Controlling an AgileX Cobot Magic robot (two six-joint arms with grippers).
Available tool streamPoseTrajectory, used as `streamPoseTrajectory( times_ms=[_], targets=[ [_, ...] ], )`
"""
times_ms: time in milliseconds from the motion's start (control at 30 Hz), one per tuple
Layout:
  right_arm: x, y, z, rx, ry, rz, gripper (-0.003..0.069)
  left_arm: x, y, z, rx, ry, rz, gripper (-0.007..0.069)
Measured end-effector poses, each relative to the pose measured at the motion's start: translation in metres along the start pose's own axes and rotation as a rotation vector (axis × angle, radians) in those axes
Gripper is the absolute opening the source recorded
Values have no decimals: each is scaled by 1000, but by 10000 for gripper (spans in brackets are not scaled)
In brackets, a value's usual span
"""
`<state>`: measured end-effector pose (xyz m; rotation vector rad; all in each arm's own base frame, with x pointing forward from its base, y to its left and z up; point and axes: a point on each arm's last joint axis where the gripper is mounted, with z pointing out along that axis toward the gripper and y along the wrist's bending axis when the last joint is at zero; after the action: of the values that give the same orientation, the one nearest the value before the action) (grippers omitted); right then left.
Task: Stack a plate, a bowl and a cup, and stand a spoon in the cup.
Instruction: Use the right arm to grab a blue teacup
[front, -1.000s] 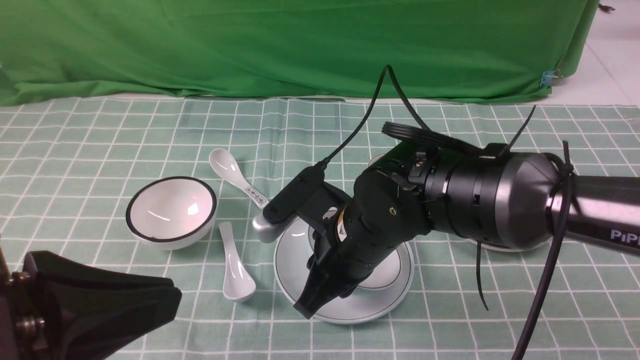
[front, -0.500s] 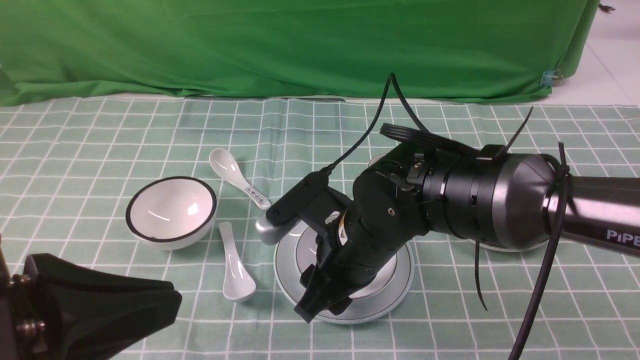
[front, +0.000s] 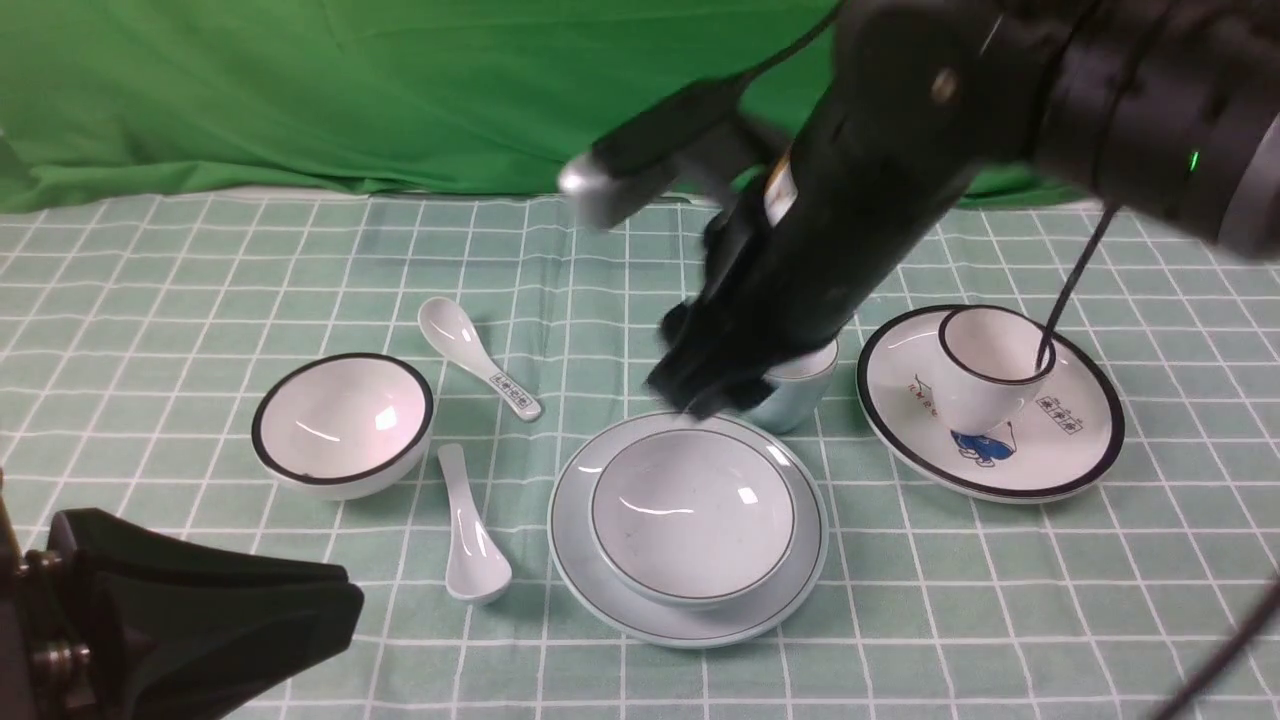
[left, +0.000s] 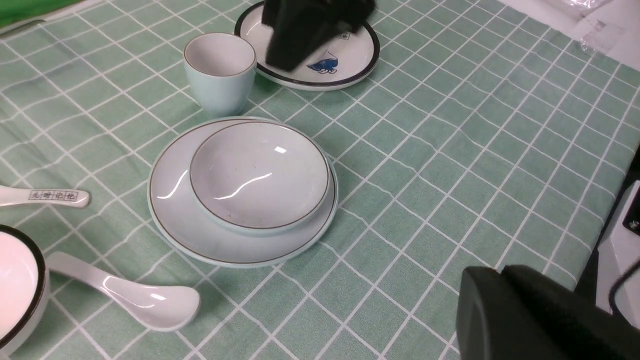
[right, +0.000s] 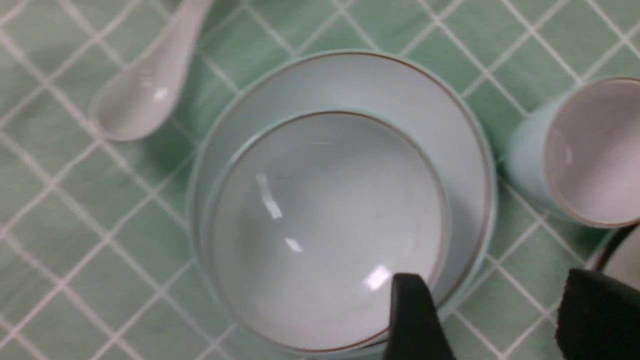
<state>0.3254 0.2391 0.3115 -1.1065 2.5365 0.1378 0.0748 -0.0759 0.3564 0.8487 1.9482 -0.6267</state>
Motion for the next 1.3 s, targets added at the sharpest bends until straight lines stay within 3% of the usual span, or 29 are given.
streamPoseTrajectory(
  times_ms=[200, 433, 900, 1067, 1300],
  targets=[
    [-4, -41, 39, 14, 84, 26, 419, 1, 0, 0, 4, 7, 0, 9],
    [-12, -58, 70, 10, 123, 29, 419, 1, 0, 0, 3, 9, 2, 9],
    [-22, -56, 81, -44, 68, 5, 418, 1, 0, 0, 4, 10, 2, 9],
    [-19, -56, 106, -58, 109, 8, 418, 1, 0, 0, 4, 10, 2, 9],
    [-16, -56, 127, -68, 145, 10, 349, 1, -1, 0, 6, 15, 2, 9]
  ],
)
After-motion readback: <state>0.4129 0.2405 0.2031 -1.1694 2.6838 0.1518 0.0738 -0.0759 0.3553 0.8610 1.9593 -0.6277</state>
